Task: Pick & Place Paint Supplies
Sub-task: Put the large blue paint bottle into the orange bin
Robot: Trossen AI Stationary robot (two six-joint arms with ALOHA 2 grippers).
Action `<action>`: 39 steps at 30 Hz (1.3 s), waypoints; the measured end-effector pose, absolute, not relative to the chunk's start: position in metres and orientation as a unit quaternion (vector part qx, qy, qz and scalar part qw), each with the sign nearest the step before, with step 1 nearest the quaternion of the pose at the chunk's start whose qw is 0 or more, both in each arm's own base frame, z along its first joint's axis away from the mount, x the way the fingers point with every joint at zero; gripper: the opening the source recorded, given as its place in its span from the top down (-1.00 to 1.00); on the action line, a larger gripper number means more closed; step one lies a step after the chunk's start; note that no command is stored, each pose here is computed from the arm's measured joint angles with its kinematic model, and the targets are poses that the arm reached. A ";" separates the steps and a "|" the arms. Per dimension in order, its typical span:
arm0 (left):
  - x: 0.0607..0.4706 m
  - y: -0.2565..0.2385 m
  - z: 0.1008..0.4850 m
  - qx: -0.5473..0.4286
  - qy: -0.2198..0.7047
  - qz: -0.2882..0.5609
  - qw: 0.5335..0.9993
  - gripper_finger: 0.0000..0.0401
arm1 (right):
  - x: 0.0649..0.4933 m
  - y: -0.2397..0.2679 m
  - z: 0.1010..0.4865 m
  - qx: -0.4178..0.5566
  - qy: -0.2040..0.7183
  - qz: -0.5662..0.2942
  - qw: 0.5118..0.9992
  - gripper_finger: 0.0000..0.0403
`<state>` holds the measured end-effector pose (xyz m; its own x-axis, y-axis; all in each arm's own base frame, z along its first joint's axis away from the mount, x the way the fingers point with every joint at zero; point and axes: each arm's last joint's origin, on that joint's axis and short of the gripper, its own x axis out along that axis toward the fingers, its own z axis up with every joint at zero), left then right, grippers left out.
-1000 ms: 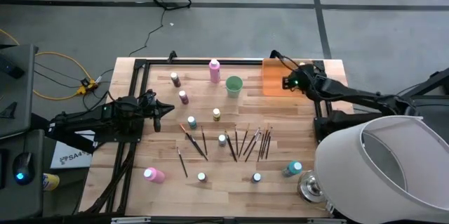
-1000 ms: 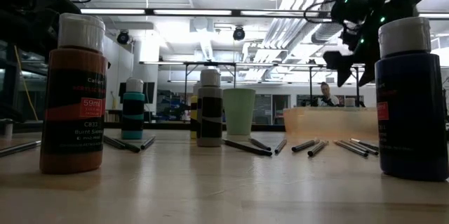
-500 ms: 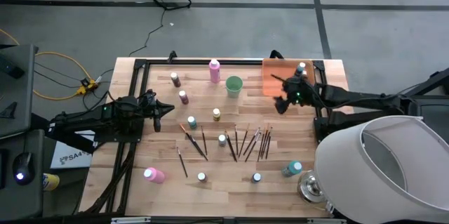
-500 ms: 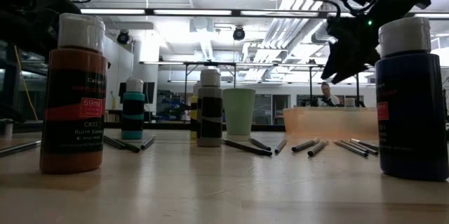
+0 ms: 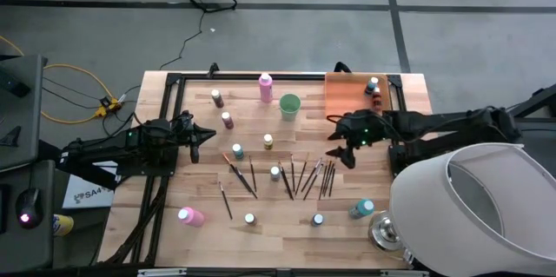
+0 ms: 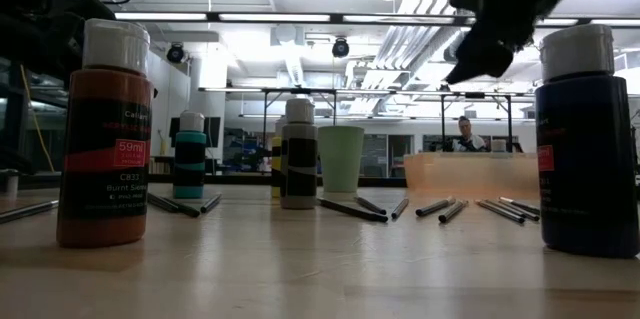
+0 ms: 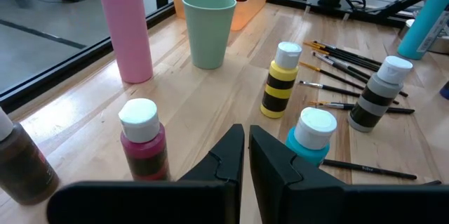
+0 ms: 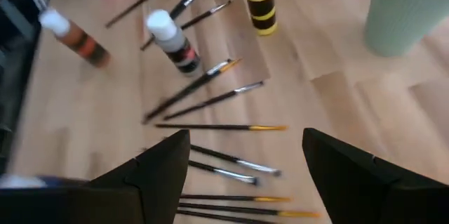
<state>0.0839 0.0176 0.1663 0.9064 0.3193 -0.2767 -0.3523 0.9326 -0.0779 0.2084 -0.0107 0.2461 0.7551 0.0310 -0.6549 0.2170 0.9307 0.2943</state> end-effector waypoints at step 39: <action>0.084 0.018 0.166 -0.063 0.131 0.172 0.974 0.89 | 0.206 0.076 0.258 0.559 0.669 -0.174 0.457 -0.34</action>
<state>0.0839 0.0176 0.1663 0.9063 0.3194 -0.2767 -0.3524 0.9326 -0.0777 0.2062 0.0758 0.2584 0.0430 0.5890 -0.8070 0.9080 0.3140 0.2775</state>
